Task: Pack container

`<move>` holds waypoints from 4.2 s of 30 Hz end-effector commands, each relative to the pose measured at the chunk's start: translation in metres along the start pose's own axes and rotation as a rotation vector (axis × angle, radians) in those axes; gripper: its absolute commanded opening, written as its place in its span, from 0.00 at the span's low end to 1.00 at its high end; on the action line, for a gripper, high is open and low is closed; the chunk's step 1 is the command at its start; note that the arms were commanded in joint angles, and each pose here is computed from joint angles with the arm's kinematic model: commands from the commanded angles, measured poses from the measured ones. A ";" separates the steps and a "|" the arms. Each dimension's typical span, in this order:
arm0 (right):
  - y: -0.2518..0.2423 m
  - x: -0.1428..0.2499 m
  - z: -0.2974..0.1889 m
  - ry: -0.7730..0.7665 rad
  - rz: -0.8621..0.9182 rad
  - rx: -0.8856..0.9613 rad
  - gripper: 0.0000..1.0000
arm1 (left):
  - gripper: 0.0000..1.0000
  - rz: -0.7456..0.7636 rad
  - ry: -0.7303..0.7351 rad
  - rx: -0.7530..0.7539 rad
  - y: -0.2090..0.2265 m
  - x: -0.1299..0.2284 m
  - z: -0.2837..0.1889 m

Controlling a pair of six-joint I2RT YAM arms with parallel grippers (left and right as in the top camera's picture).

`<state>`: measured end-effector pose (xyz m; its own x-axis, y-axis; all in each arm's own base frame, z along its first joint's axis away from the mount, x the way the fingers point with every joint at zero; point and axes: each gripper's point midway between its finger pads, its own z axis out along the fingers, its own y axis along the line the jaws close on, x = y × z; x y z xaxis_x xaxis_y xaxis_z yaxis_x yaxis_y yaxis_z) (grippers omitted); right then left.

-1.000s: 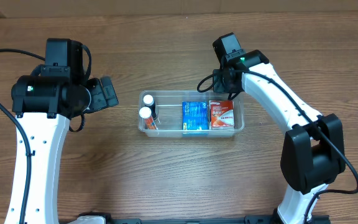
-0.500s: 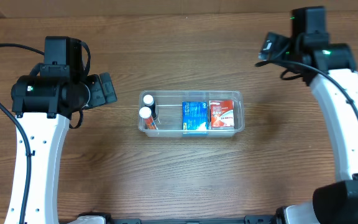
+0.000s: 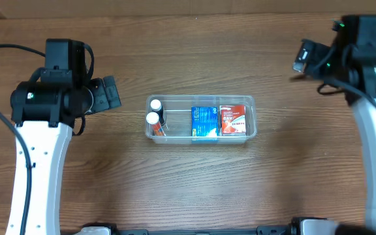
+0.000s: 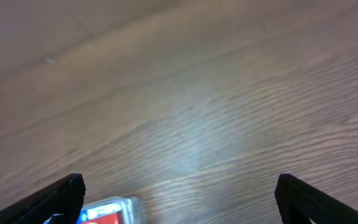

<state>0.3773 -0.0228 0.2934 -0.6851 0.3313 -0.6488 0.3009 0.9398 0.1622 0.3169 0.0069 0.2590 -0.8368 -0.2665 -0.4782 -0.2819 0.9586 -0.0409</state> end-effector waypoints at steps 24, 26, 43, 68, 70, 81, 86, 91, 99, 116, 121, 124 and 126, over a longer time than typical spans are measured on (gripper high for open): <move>-0.050 0.186 -0.075 0.023 0.072 -0.055 1.00 | 1.00 -0.084 -0.229 0.093 0.044 0.142 -0.025; -0.050 0.186 -0.075 0.023 0.072 -0.055 1.00 | 1.00 -0.084 -0.229 0.093 0.044 0.142 -0.025; -0.042 0.175 -0.067 -0.037 -0.005 -0.096 1.00 | 1.00 -0.084 -0.229 0.093 0.044 0.142 -0.025; 0.005 0.195 -0.011 -0.731 -0.354 -0.463 1.00 | 1.00 -0.084 -0.230 0.093 0.044 0.142 -0.025; 0.006 0.193 -0.008 -0.769 -0.351 -0.464 1.00 | 1.00 -0.084 -0.230 0.093 0.044 0.142 -0.025; -0.005 0.190 -0.003 -0.775 -0.341 -0.391 1.00 | 1.00 -0.084 -0.230 0.093 0.044 0.142 -0.025; -0.005 0.190 -0.003 -0.775 -0.341 -0.390 1.00 | 1.00 -0.084 -0.230 0.093 0.044 0.142 -0.025; -0.005 0.190 -0.003 -0.775 -0.341 -0.390 1.00 | 1.00 -0.084 -0.230 0.093 0.044 0.142 -0.025; -0.005 0.190 -0.003 -0.775 -0.341 -0.390 1.00 | 1.00 -0.084 -0.230 0.093 0.044 0.142 -0.025; -0.005 0.190 -0.003 -0.775 -0.341 -0.390 1.00 | 1.00 -0.079 -0.257 0.066 0.051 0.142 -0.027; -0.005 0.190 -0.003 -0.775 -0.341 -0.390 1.00 | 1.00 -0.116 -0.362 0.061 0.056 0.135 -0.012; -0.005 0.190 -0.003 -0.775 -0.341 -0.390 1.00 | 1.00 -0.117 -0.475 0.095 0.051 0.129 0.011; -0.005 0.190 -0.003 -0.775 -0.341 -0.390 1.00 | 1.00 -0.127 -0.544 0.119 0.048 0.128 0.029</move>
<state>0.2435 0.0364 0.1729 -0.0258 0.0180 -0.9995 -0.1821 0.9830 0.0224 0.2036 0.0168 0.2012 -0.4809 -0.3375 -0.8092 -0.2810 0.9336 -0.2224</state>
